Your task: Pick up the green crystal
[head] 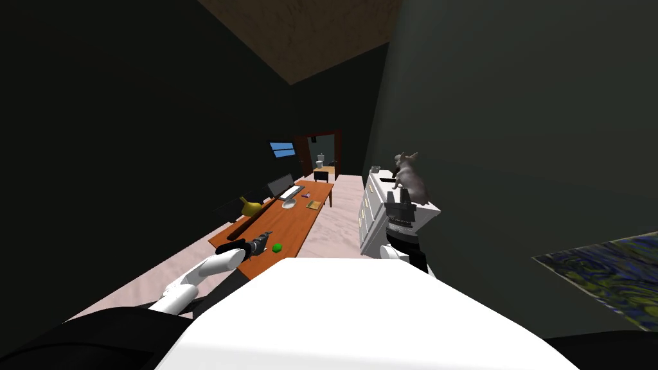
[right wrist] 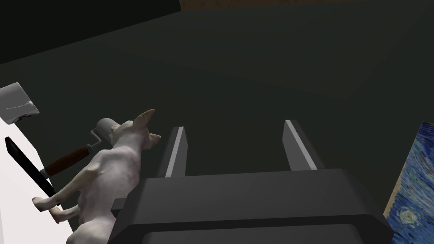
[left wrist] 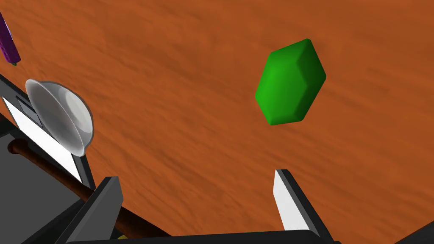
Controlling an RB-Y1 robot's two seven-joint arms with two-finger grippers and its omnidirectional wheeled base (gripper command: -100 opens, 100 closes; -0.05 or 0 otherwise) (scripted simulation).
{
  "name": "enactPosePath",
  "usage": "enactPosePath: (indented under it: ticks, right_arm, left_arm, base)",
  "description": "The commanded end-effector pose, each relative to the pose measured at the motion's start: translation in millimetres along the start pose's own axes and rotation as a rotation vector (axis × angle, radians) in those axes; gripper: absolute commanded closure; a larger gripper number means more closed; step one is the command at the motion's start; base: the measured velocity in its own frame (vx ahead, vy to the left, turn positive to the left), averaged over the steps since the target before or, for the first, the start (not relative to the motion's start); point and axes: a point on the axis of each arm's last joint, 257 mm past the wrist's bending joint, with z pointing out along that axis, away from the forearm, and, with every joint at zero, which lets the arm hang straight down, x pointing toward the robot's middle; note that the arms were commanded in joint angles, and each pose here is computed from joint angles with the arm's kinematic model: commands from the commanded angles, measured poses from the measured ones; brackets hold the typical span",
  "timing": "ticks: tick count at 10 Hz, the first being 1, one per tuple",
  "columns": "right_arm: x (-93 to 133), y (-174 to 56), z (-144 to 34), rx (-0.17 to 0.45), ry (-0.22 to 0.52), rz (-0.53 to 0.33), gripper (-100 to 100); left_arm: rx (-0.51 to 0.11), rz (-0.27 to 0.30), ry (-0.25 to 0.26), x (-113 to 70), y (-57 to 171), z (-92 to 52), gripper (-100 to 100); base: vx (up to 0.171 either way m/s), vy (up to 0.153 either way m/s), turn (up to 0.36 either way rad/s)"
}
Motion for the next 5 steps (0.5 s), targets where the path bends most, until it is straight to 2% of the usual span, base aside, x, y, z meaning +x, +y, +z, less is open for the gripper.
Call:
enactPosePath:
  ticks: [1,2,3,4,5]
  right_arm:
    - [0.0,0.0,0.0,0.000,0.000,0.000,0]
    - [0.0,0.0,0.0,0.000,0.000,0.000,0]
    - [0.0,0.0,0.0,0.000,0.000,0.000,0]
    - [0.0,0.0,0.0,0.000,0.000,0.000,0]
    - [0.0,0.0,0.0,0.000,0.000,0.000,0]
  left_arm:
    - [-0.046,-0.012,-0.010,-9.8,18.4,0.4,-100]
    - [-0.114,-0.031,-0.020,-22.9,44.3,-1.6,-100]
    - [-0.114,-0.032,-0.020,-22.9,44.3,-1.6,-100]
    - [-0.180,-0.054,-0.028,-34.1,69.9,-5.1,-100]
    - [-0.180,-0.054,-0.028,-34.1,69.9,-5.1,-100]
  base:
    - [0.087,-0.003,-0.044]
    - [0.102,0.001,-0.090]
    - [0.086,-0.013,-0.039]
    - [0.104,-0.017,-0.088]
    - [0.085,-0.005,-0.037]
